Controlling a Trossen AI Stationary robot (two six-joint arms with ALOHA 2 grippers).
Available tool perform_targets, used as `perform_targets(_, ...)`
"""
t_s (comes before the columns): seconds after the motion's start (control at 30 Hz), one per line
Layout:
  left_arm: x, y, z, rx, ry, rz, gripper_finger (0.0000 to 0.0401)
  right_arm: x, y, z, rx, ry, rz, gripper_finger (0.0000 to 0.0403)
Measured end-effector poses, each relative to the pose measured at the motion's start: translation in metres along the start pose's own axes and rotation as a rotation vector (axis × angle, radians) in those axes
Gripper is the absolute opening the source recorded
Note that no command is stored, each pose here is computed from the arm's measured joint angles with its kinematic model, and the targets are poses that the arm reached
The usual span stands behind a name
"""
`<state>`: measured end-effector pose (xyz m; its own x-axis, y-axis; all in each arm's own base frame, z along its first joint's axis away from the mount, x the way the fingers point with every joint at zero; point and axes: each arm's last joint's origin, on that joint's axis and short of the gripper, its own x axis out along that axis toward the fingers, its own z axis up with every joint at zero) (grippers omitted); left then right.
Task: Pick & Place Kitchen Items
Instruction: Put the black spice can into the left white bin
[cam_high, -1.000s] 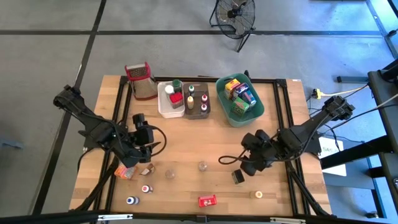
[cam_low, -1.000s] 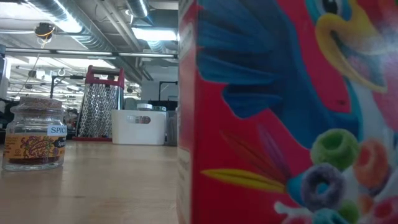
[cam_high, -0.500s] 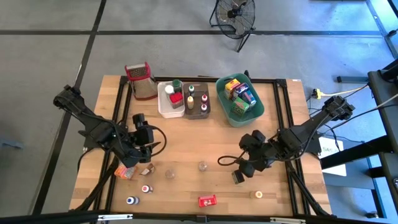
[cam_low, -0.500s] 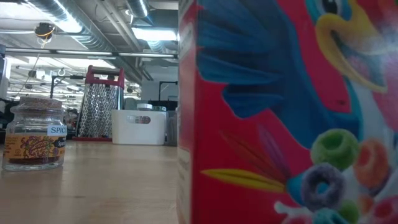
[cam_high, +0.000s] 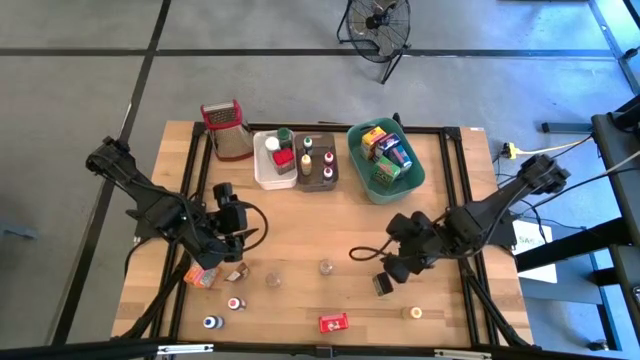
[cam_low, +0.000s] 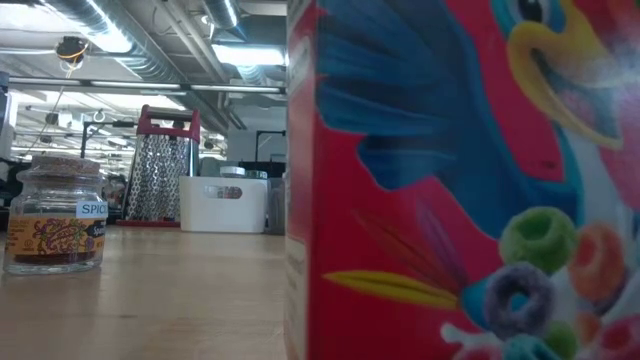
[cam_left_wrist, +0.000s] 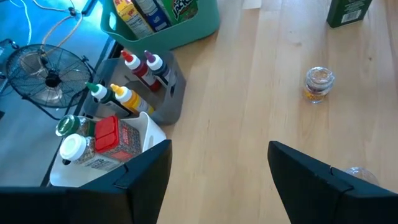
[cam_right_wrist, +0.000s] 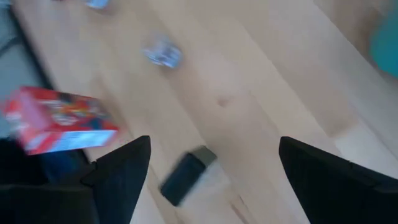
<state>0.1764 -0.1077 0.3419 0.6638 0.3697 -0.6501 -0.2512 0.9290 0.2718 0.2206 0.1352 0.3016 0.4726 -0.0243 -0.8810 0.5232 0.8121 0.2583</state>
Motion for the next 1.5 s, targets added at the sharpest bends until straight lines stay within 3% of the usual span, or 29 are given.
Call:
perform_targets(0.13,0.000,0.000,0.000,-0.003,0.005,-0.007,0.0261,0.009,-0.003,-0.004,0.040,0.042,-0.093,0.0357)
perform_targets(0.3,0.000,0.000,0.000,-0.007,0.005,-0.008,0.0261,0.028,0.005,-0.008,0.012,0.076,-0.136,0.0357)
perform_targets(0.47,0.000,0.000,0.000,-0.006,0.005,-0.009,0.0261,0.051,0.013,-0.016,0.059,0.183,-0.179,0.0357)
perform_targets(0.83,0.000,-0.001,-0.001,-0.007,0.014,-0.022,0.0261,0.084,0.031,-0.025,0.080,0.319,-0.111,0.0357)
perform_targets(1.5,0.011,-0.005,-0.014,0.036,0.054,0.000,0.0261,0.103,0.037,-0.035,0.087,0.305,-0.156,0.0357)
